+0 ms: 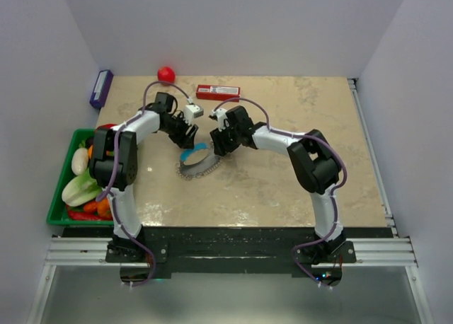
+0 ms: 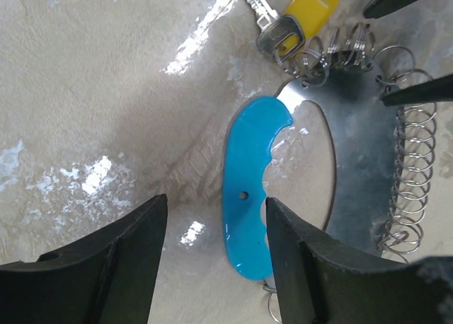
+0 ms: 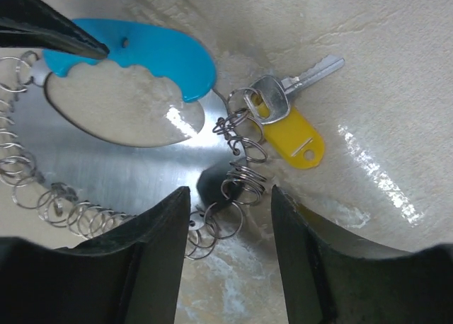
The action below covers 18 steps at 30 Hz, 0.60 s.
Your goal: Remove the keys from the keyring
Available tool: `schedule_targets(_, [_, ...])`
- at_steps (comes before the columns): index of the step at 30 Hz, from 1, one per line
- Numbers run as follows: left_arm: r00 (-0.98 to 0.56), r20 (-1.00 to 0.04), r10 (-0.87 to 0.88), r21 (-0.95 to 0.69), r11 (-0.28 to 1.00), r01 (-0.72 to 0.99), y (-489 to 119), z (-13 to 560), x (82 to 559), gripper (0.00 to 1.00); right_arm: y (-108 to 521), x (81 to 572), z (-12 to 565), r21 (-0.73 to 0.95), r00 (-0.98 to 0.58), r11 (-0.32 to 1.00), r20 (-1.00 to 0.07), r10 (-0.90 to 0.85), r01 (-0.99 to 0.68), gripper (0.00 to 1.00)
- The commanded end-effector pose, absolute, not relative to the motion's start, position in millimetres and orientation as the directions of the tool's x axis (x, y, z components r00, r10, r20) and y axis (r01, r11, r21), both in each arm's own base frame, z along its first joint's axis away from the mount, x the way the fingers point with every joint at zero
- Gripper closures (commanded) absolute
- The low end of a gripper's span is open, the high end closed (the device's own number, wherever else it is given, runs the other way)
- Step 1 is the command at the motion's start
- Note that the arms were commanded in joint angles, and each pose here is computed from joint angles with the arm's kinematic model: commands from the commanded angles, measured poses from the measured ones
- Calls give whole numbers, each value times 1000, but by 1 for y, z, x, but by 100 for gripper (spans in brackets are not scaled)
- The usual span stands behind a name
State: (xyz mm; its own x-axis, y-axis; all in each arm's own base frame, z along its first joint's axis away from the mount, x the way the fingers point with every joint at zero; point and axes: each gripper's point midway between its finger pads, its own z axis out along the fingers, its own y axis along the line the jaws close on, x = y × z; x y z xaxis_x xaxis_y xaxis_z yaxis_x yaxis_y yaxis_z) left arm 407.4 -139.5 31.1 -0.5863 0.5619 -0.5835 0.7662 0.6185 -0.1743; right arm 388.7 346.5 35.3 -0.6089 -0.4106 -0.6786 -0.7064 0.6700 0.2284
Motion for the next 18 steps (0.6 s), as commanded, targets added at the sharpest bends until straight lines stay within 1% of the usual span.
schedule_targets(1, [-533, -674, 512, -160, 602, 782, -151, 70, 417, 37, 349, 402, 41, 180, -603, 707, -685, -409, -684, 50])
schedule_targets(5, [-528, -681, 508, -162, 598, 785, -152, 72, 415, 37, 346, 408, 37, 155, -601, 720, -681, -419, -677, 60])
schedule_targets(6, [-526, -683, 507, -163, 597, 786, -152, 73, 414, 37, 347, 409, 37, 152, -598, 718, -681, -422, -680, 66])
schedule_targets(8, [-527, -684, 504, -168, 594, 787, -153, 73, 414, 37, 347, 409, 35, 148, -595, 715, -681, -427, -683, 71])
schedule_targets(11, [-527, -685, 503, -169, 593, 787, -153, 73, 413, 37, 348, 410, 33, 153, -593, 707, -680, -432, -690, 85])
schedule_targets(12, [-528, -684, 502, -172, 593, 787, -153, 73, 413, 37, 350, 408, 34, 158, -591, 702, -681, -432, -695, 95])
schedule_targets(13, [-527, -686, 502, -173, 590, 788, -153, 73, 412, 37, 351, 408, 34, 161, -591, 699, -681, -432, -697, 100])
schedule_targets(15, [-527, -687, 501, -173, 591, 788, -152, 73, 412, 37, 350, 407, 38, 165, -588, 694, -685, -430, -700, 100])
schedule_targets(18, [-523, -692, 498, -174, 588, 790, -152, 75, 412, 37, 350, 403, 51, 139, -542, 664, -709, -451, -735, 100])
